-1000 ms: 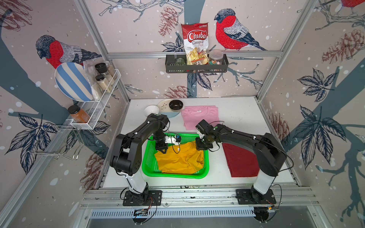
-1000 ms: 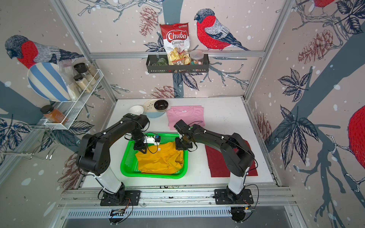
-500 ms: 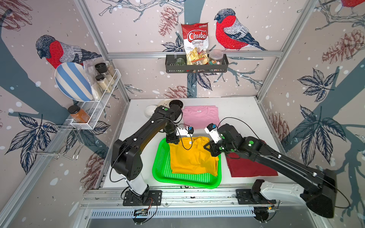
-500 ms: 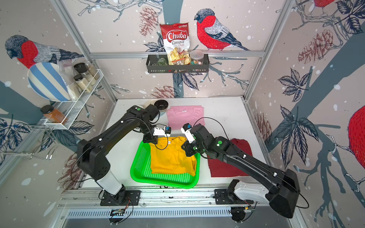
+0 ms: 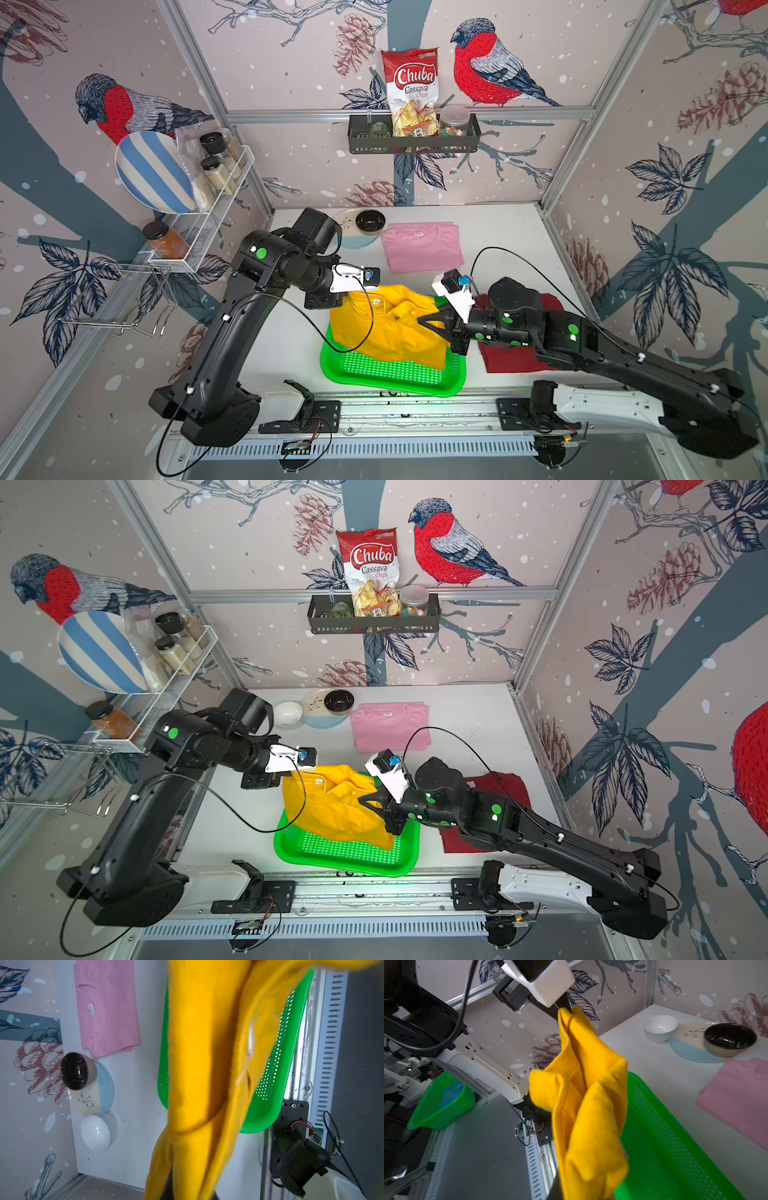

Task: Put the folded t-shirts into the basket
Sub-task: Place the T-shirt in the bin.

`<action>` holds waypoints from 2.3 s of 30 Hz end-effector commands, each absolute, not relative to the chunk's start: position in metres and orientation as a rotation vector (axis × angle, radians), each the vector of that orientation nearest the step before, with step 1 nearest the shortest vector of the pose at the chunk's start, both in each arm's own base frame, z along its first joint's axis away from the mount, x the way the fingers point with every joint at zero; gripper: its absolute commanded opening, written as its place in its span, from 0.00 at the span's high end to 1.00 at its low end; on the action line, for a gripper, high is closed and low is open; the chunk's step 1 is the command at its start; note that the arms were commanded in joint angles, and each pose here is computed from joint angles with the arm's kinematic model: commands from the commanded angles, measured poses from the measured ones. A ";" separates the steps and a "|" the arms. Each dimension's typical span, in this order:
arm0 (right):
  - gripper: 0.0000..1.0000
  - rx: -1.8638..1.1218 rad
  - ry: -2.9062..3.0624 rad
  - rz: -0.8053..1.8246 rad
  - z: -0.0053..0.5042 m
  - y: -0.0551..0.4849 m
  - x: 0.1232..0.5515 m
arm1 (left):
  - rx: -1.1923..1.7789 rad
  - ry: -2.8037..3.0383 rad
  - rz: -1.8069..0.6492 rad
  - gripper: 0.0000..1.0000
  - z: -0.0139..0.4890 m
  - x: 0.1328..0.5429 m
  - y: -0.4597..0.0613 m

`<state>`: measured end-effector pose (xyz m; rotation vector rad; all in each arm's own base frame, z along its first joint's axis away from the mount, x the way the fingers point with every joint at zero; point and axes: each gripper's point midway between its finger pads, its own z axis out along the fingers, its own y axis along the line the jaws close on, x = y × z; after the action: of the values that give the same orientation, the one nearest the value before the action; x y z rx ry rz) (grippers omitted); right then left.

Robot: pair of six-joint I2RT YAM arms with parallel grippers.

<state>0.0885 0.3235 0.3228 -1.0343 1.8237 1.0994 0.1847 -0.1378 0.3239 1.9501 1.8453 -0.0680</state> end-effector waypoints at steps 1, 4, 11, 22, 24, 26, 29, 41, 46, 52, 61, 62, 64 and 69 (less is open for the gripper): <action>1.00 -0.811 1.882 1.216 0.330 0.334 0.091 | 2.028 1.978 -0.164 1.00 0.317 0.138 -0.115; 1.00 -0.678 1.988 1.264 0.312 0.334 0.093 | 2.026 1.972 -0.203 1.00 0.318 0.137 -0.119; 1.00 -0.342 2.248 1.224 0.246 0.308 0.128 | 2.158 2.187 -0.444 1.00 0.255 0.135 -0.131; 1.00 -0.211 2.388 1.038 0.181 0.291 0.175 | 2.123 2.303 -0.400 1.00 0.178 0.200 -0.159; 1.00 -0.189 2.395 1.002 0.170 0.287 0.184 | 2.127 2.315 -0.397 1.00 0.164 0.210 -0.163; 1.00 -0.172 2.406 0.977 0.158 0.284 0.190 | 2.130 2.323 -0.381 1.00 0.154 0.220 -0.165; 1.00 -0.187 2.404 0.950 0.150 0.284 0.196 | 2.126 2.317 -0.372 1.00 0.142 0.235 -0.168; 1.00 -0.422 2.218 1.070 0.257 0.292 0.157 | 2.198 2.218 -0.512 1.00 0.229 0.193 -0.156; 1.00 -0.513 2.144 1.178 0.294 0.299 0.110 | 2.171 2.108 -0.559 1.00 0.265 0.150 -0.147; 1.00 -0.705 2.066 1.246 0.307 0.320 0.063 | 2.127 1.929 -0.594 1.00 0.294 0.111 -0.151; 1.00 -0.516 2.105 1.247 0.279 0.309 0.065 | 2.250 1.996 -0.534 1.00 0.261 0.098 -0.131; 1.00 -0.478 2.115 1.240 0.273 0.306 0.068 | 2.265 2.007 -0.547 1.00 0.257 0.097 -0.130; 1.00 -0.409 2.134 1.209 0.261 0.298 0.076 | 2.290 2.032 -0.594 1.00 0.249 0.096 -0.132; 1.00 -0.332 2.183 1.129 0.236 0.287 0.093 | 2.334 2.124 -0.681 1.00 0.229 0.104 -0.138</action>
<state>0.0783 0.2902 0.2341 -0.4460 2.1987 1.1363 0.1426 -0.1586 0.2308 2.2294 1.9577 -0.5178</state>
